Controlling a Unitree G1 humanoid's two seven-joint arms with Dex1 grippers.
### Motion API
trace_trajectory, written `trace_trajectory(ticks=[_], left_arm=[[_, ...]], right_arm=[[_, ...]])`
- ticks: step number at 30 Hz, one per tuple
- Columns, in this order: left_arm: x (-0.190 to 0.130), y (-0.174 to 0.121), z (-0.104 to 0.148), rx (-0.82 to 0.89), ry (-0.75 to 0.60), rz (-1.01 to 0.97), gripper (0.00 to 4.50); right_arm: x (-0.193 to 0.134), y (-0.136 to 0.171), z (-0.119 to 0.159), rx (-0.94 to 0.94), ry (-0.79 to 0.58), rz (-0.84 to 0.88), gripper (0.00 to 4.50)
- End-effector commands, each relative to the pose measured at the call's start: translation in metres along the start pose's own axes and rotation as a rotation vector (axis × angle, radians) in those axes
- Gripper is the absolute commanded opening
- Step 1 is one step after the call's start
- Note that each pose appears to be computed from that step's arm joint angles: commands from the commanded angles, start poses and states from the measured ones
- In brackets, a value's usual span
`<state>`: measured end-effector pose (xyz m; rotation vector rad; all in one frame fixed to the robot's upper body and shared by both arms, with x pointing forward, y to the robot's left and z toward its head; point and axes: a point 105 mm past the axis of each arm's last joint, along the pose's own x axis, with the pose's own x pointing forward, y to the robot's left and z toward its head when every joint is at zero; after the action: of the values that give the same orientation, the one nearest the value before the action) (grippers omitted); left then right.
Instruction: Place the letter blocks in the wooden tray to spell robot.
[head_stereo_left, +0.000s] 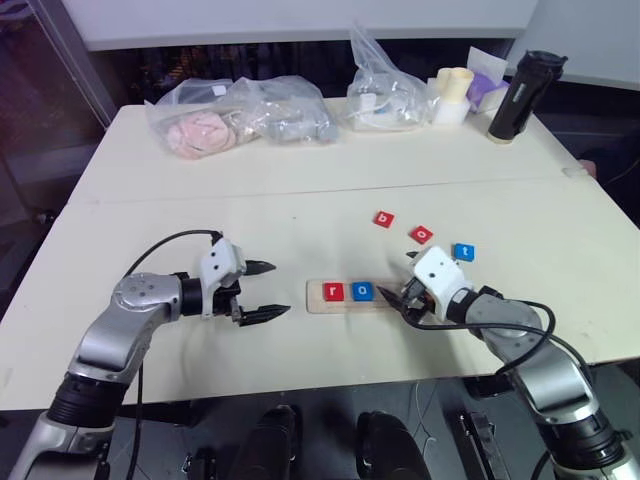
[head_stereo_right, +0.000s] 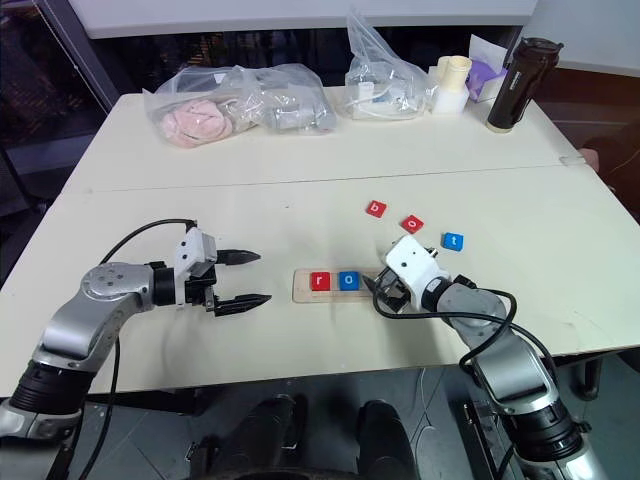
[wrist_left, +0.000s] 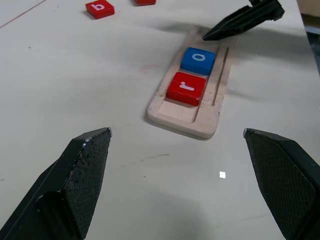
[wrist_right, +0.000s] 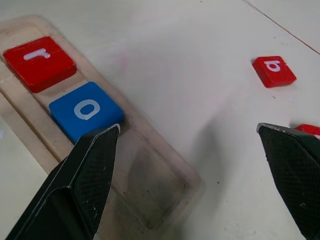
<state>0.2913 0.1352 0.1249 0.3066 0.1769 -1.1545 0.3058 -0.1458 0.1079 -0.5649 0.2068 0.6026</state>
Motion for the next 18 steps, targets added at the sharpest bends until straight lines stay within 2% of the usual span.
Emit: trace_trajectory(ticks=[1, 18], left_arm=[[-0.004, 0.002, 0.013, 0.036, -0.027, 0.018, 4.45], [-0.009, 0.003, 0.014, 0.045, -0.028, 0.067, 4.45]], right_arm=[[0.003, 0.000, 0.007, -0.054, -0.021, 0.005, 4.50], [0.016, 0.007, 0.018, -0.058, -0.058, 0.055, 4.50]])
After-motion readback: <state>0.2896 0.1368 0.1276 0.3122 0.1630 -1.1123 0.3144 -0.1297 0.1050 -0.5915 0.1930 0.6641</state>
